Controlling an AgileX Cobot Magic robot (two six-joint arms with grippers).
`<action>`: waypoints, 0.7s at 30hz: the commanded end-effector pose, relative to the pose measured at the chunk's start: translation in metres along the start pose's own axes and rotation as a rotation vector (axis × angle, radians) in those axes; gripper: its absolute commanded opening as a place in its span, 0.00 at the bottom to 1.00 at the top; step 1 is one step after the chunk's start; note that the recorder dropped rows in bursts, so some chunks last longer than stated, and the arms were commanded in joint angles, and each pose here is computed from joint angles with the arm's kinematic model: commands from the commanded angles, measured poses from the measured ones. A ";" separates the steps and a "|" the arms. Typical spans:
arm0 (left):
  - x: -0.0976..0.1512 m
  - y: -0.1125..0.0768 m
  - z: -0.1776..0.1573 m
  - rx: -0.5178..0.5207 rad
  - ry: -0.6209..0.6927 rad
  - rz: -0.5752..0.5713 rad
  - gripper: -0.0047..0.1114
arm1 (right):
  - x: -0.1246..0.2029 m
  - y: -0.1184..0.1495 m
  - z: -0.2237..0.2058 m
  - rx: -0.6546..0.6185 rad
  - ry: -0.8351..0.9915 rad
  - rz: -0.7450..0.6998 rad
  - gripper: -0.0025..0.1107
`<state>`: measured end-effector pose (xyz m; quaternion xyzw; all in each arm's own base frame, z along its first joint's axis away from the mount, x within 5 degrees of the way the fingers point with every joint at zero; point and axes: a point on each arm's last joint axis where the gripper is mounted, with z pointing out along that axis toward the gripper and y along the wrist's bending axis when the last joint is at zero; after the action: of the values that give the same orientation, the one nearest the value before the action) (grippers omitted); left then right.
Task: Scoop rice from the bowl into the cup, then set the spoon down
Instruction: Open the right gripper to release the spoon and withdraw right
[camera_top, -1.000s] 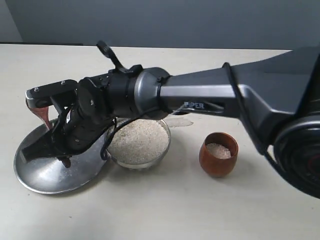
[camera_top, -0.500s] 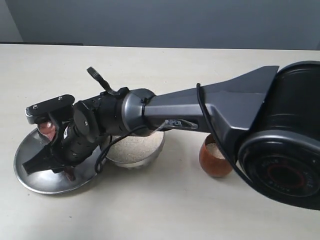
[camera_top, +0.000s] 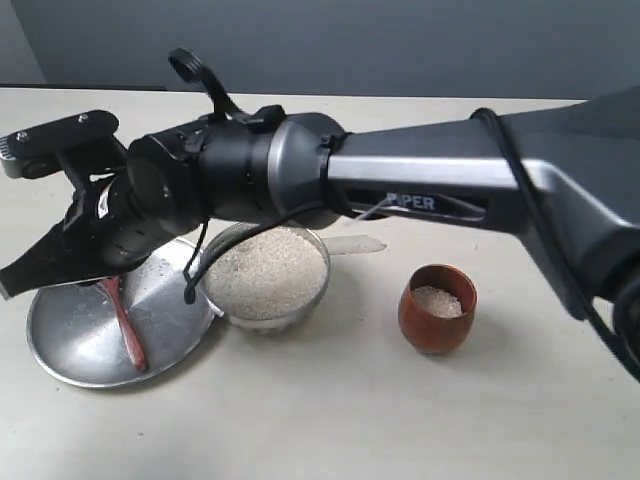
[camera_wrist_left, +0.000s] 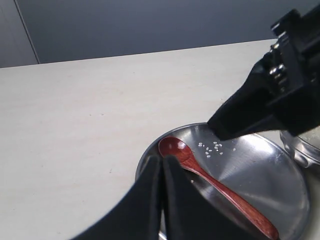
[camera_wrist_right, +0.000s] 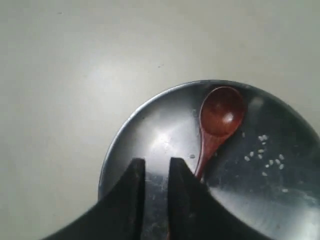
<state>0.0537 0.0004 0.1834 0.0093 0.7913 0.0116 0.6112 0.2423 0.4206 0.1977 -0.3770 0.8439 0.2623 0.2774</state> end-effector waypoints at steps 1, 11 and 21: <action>0.000 0.000 0.000 0.001 -0.008 -0.010 0.04 | -0.017 -0.009 -0.033 0.100 -0.022 -0.033 0.02; 0.000 0.000 0.000 0.001 -0.008 -0.010 0.04 | -0.033 -0.046 -0.105 0.540 0.057 -0.178 0.02; 0.000 0.000 0.000 0.001 -0.008 -0.010 0.04 | -0.056 -0.057 -0.179 0.643 -0.076 -0.129 0.02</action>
<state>0.0537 0.0004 0.1834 0.0093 0.7913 0.0116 0.6112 0.2649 0.3162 0.3309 -0.3358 0.8452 -0.0114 0.4155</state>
